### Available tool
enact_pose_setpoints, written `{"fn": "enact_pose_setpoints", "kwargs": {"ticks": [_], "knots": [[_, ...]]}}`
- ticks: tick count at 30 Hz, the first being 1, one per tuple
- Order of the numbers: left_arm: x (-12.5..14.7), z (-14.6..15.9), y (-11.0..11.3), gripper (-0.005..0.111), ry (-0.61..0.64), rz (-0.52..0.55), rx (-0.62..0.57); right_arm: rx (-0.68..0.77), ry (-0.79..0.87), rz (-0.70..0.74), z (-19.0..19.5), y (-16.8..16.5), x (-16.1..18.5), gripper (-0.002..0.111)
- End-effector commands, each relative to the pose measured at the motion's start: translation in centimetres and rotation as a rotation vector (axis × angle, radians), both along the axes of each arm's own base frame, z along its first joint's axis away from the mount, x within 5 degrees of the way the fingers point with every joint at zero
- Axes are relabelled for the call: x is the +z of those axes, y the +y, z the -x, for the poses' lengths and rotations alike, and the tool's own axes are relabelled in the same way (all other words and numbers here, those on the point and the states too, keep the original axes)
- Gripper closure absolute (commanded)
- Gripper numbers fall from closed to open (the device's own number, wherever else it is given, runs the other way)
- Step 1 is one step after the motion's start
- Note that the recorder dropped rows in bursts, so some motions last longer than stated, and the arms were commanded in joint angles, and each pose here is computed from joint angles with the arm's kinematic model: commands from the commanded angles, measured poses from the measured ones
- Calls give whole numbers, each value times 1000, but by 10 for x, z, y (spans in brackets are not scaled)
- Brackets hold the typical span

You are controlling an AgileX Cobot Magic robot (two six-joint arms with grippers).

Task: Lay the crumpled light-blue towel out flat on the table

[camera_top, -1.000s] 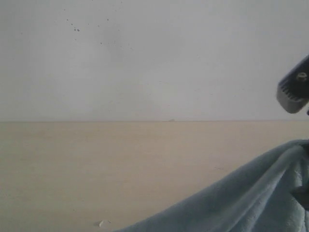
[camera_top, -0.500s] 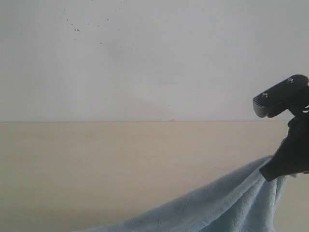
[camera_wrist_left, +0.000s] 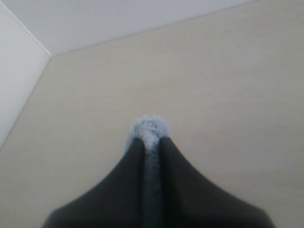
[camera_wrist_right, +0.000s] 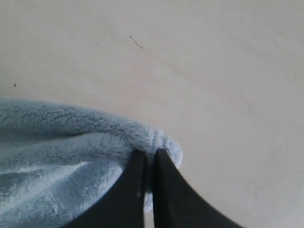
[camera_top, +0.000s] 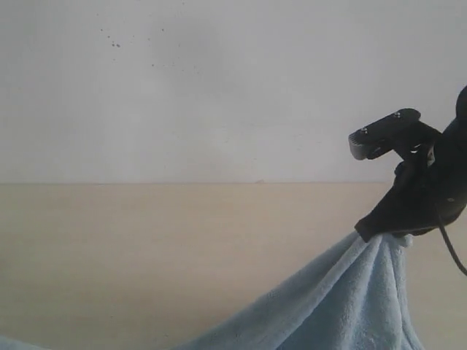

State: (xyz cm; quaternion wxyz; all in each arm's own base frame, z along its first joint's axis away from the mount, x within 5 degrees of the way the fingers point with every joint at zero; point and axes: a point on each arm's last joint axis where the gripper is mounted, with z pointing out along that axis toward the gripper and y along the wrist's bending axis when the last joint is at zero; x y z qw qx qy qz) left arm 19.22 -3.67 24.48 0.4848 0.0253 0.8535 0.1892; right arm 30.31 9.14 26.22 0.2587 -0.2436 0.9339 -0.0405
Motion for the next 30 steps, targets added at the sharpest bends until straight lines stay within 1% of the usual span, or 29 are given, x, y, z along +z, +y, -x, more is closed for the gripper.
{"fn": "enact_pose_setpoints", "kwargs": {"ticks": [1, 2, 3, 5, 7, 9, 12, 16, 18, 20, 22, 23, 25, 27, 29, 30], "knots": [[0, -24, 0, 103, 20, 153, -64, 6, 32, -125, -3, -2, 3, 108], [0, -28, -1, 103, 16, 230, -112, 7, 36, -168, -3, -3, 3, 108], [0, -31, 1, 103, 11, 286, -133, 5, 37, -208, -4, -4, 4, 108], [1, -38, 1, 103, 12, 392, -224, 3, 38, -253, -6, -7, 5, 108], [-1, -42, 3, 103, 14, 478, -290, 2, 36, -269, -7, -9, 5, 108], [-4, -45, 9, 103, 20, 539, -314, 11, 34, -264, -7, -10, 5, 108], [-11, -50, 25, 103, 29, 548, -242, 15, 17, -263, -8, -10, 6, 108], [-13, -53, 52, 103, 20, 477, -89, 4, -55, -269, -15, -10, 8, 108], [-9, -57, 55, 103, 10, 451, -67, -8, -64, -274, -20, -9, 6, 108], [-5, -63, 53, 102, 3, 446, -94, -18, -52, -279, -26, -8, 3, 108], [-1, -70, 52, 95, -6, 440, -120, -25, -46, -282, -33, -7, -1, 108], [3, -74, 52, 87, -12, 429, -127, -25, -56, -284, -37, -6, 0, 108], [10, -84, 54, 65, -27, 392, -138, -27, -91, -290, -47, -4, 5, 108], [20, -97, 59, 39, -59, 381, -101, -23, -122, -300, -58, -2, 14, 108], [26, -104, 64, 23, -88, 393, -47, -16, -138, -313, -66, 1, 24, 108], [28, -104, 67, 22, -100, 403, -4, -12, -147, -322, -70, 2, 31, 108]]}}
